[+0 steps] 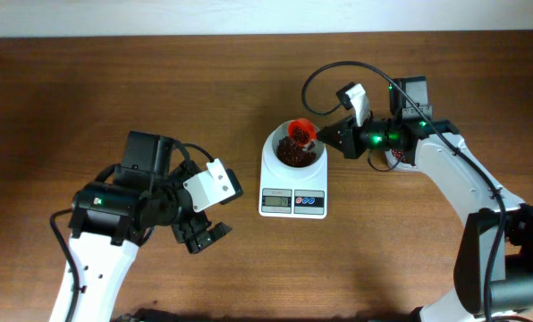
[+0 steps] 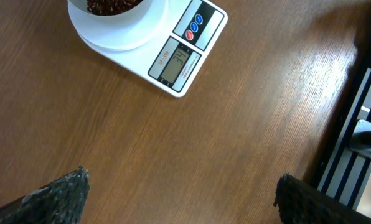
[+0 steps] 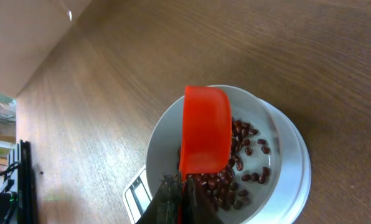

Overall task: Scoop and weigh 50g on scale
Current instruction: 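Tilt the scoop over the bowl and shake beans out gradually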

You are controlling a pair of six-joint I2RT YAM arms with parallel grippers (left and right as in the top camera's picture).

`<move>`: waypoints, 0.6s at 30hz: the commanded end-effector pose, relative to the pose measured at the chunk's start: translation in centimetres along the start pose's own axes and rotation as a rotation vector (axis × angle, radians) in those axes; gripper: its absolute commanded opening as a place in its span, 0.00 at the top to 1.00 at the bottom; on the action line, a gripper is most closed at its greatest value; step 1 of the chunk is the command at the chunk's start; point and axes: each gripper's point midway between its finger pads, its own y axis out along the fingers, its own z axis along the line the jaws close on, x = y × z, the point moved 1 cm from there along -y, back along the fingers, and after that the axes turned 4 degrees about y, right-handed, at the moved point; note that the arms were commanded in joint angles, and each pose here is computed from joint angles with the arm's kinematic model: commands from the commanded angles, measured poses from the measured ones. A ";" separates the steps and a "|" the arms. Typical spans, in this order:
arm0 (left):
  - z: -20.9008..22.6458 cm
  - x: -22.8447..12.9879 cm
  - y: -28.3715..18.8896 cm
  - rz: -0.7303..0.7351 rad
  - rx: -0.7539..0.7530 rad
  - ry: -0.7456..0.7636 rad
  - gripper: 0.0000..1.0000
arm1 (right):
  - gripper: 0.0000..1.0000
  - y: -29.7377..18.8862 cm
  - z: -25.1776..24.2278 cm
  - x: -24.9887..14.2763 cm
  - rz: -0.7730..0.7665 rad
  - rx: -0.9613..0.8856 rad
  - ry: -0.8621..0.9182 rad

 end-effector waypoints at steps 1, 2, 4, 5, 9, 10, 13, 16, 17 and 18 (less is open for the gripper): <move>-0.2 0.0 -0.1 -0.015 -0.007 0.004 0.01 | 0.96 -0.3 0.5 0.6 -0.018 -0.002 -0.041; -0.2 0.0 -0.1 -0.015 -0.007 0.004 0.01 | 0.96 -0.3 0.4 0.4 -0.008 -0.007 -0.023; -0.2 0.0 -0.1 -0.015 -0.007 0.004 0.01 | 0.96 -0.4 1.8 0.7 -0.026 0.079 -0.061; -0.2 0.0 -0.1 -0.014 -0.007 0.004 0.01 | 0.96 -0.3 1.1 0.7 -0.022 0.036 -0.060; -0.2 0.0 -0.1 -0.015 -0.007 0.004 0.01 | 0.96 -0.3 1.0 0.6 -0.020 0.032 -0.057; -0.2 0.0 -0.1 -0.015 -0.007 0.004 0.01 | 0.96 -0.3 1.6 0.6 -0.020 0.065 -0.055; -0.2 0.0 -0.1 -0.015 -0.007 0.004 0.01 | 0.96 -0.3 0.9 0.6 -0.020 0.025 -0.064; -0.2 0.0 -0.1 -0.014 -0.007 0.004 0.01 | 0.96 -0.4 1.8 0.8 -0.030 0.077 -0.102; -0.2 0.0 -0.1 -0.015 -0.007 0.004 0.01 | 0.96 -0.3 0.4 0.6 -0.015 -0.005 -0.051; -0.2 0.0 -0.1 -0.015 -0.007 0.004 0.01 | 0.96 -0.3 0.7 0.4 -0.011 0.011 -0.027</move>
